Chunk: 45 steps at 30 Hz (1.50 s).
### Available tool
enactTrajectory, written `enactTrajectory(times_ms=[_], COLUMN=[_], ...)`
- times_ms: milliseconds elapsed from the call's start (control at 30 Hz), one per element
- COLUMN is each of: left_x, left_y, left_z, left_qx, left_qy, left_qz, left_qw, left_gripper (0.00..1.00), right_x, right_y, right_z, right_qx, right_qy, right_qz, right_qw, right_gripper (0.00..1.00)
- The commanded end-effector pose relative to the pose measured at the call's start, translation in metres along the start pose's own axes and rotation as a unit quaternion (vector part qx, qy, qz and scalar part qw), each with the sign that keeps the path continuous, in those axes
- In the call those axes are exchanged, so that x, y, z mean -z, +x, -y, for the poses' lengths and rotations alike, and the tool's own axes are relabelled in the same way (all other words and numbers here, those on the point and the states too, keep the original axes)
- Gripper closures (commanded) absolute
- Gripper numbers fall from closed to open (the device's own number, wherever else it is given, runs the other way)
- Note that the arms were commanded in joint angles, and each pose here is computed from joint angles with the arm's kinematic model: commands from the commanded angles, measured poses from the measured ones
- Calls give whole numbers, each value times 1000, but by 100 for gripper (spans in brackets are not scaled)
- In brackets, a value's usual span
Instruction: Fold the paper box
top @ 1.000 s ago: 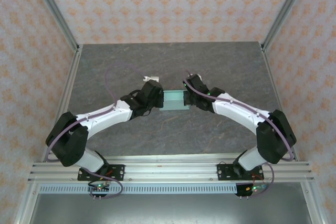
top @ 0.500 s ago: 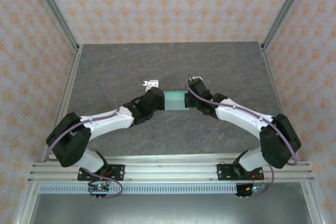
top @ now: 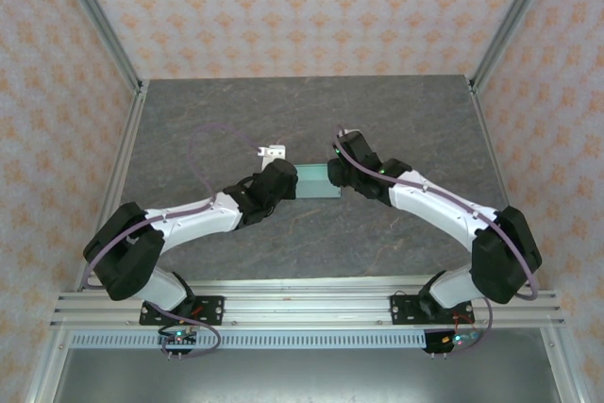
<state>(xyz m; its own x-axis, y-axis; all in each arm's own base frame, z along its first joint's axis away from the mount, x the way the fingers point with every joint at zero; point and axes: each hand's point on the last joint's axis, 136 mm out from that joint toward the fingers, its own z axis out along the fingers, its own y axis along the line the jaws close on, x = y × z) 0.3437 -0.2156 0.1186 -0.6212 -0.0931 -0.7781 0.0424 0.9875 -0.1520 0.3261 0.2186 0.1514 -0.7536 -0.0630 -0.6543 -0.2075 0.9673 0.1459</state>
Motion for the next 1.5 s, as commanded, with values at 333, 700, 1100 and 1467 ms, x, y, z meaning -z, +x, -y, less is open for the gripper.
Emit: enactTrajectory(times_ms=[333,700,1100,1467], left_x=[-1,0,1,3], left_y=[39,37,36,37], left_z=[-20,-17,-15,-13], left_qx=[-68,-72,-75,-78], left_qy=[-58,-58,-65,-67], left_qz=[-66,-62,-59,-58], left_qw=[994,994,993,993], left_gripper=[100,100,100,100], right_x=[34,-1,-15,-16], right_y=[-25,-41,-5,12], right_z=[-15,4,13,11], right_qx=[-10,-51,-70,-78], right_qy=[-48,-26,-13,-14], right_qz=[22,-7,-40,-39], right_qw=[999,998,997,996], right_gripper=[52,51,55,56])
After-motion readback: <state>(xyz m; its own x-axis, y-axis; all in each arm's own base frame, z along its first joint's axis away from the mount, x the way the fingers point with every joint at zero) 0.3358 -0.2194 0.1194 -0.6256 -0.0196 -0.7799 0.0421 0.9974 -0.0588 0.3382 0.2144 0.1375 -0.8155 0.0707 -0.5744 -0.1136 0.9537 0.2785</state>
